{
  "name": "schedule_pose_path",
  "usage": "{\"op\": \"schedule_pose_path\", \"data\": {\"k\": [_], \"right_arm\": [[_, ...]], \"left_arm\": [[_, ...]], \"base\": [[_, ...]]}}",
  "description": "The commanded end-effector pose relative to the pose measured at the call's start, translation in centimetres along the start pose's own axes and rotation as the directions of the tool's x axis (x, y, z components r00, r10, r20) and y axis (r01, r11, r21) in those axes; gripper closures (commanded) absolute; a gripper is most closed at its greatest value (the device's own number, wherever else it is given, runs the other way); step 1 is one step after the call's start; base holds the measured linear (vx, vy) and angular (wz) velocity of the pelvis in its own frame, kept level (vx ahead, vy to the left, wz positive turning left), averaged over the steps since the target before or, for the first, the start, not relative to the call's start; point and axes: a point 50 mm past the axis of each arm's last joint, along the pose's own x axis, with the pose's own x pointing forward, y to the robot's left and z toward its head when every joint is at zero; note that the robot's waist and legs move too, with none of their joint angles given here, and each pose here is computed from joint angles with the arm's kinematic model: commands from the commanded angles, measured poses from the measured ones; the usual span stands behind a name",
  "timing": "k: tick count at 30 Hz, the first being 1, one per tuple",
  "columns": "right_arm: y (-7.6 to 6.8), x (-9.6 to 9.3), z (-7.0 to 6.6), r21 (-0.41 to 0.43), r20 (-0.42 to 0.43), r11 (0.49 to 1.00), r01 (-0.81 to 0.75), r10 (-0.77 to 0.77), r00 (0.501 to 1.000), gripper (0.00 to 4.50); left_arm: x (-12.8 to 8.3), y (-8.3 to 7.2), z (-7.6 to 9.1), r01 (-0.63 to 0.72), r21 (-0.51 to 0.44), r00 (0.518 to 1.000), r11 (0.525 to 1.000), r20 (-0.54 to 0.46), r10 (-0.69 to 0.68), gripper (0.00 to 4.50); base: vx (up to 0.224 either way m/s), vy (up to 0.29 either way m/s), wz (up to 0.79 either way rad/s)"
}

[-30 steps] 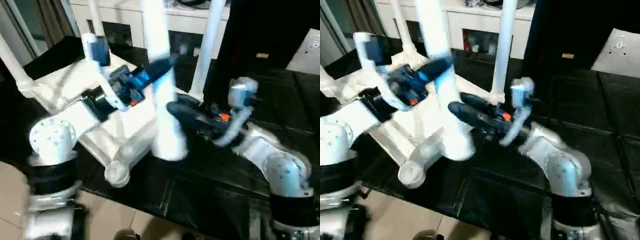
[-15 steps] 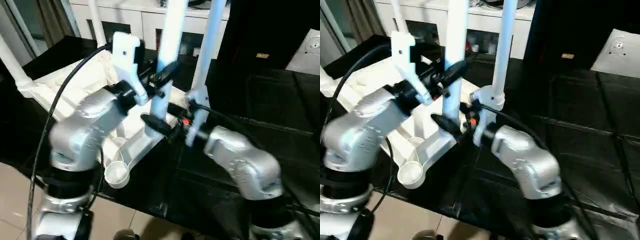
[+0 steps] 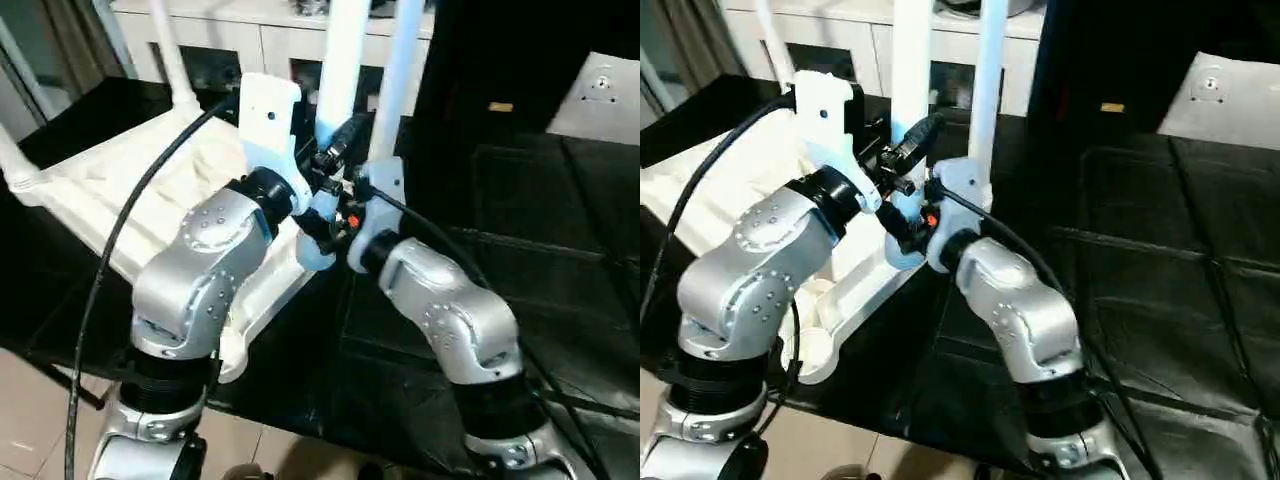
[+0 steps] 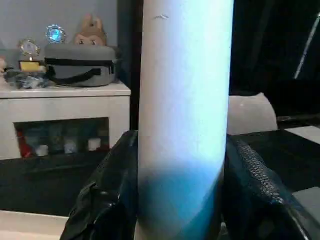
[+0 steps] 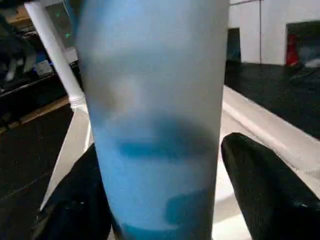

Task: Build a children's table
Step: Pick table leg

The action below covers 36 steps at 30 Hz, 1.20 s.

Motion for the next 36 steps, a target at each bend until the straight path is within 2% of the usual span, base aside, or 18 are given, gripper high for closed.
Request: {"op": "schedule_pose_path", "data": {"k": [1,5,12,23,24,26,28,32,34,35,36], "right_arm": [[-0.5,0.1,0.2,-0.006,0.003,1.000,0.027,-0.027,1.000,1.56],[-0.3,0.1,0.1,0.010,-0.008,1.000,0.003,-0.003,1.000,1.75],[0.3,0.0,0.0,0.030,-0.006,0.999,-0.044,0.044,0.999,2.49],[0.4,0.1,0.0,0.051,-0.011,0.996,-0.078,0.079,0.997,2.57],[0.4,0.1,0.1,0.051,-0.014,0.995,-0.089,0.089,0.996,2.57],[0.1,-0.1,0.4,0.048,-0.020,0.992,-0.118,0.119,0.993,2.57],[-0.1,-0.2,0.6,0.047,-0.023,0.990,-0.134,0.135,0.991,2.57],[-0.8,-0.8,1.2,0.061,-0.047,0.973,-0.222,0.225,0.973,2.58],[-0.9,-0.8,1.3,0.064,-0.048,0.971,-0.228,0.232,0.972,2.58],[-1.2,-1.1,1.5,0.080,-0.050,0.963,-0.257,0.261,0.964,2.58],[-1.3,-1.3,1.7,0.087,-0.050,0.959,-0.271,0.276,0.960,2.58]], "left_arm": [[-0.2,0.3,0.4,-0.029,0.032,0.999,0.999,0.018,0.029,2.66],[-0.2,0.4,0.3,-0.039,0.036,0.999,0.999,0.014,0.038,2.67],[-0.3,0.5,0.2,-0.057,0.048,0.998,0.997,0.012,0.056,2.68],[-0.4,1.3,0.2,-0.101,0.049,0.995,0.994,0.004,0.101,2.68],[-0.4,1.1,0.3,-0.070,-0.034,0.997,0.997,0.013,0.071,2.68],[-0.5,1.3,0.4,-0.028,-0.052,1.000,0.998,0.008,0.029,1.98],[-0.5,1.4,0.5,0.000,-0.063,1.000,0.998,-0.002,0.000,1.95],[-0.5,2.2,1.7,0.094,-0.135,0.995,0.986,-0.003,-0.096,1.64],[-0.5,2.3,1.8,0.102,-0.147,0.995,0.984,-0.003,-0.104,1.47],[-0.6,2.2,2.1,0.163,-0.196,0.986,0.967,-0.009,-0.168,1.47],[-0.7,2.1,2.3,0.203,-0.226,0.978,0.953,-0.009,-0.210,1.18]], "base": [[0.000,0.000,0.00],[0.000,0.000,0.00],[0.000,0.000,0.00],[0.000,0.000,0.00],[0.000,0.000,0.00],[0.000,0.000,0.00],[0.000,0.000,0.00],[0.000,0.000,0.00],[0.000,0.000,0.00],[0.000,0.000,0.00],[0.000,0.000,0.00]]}}
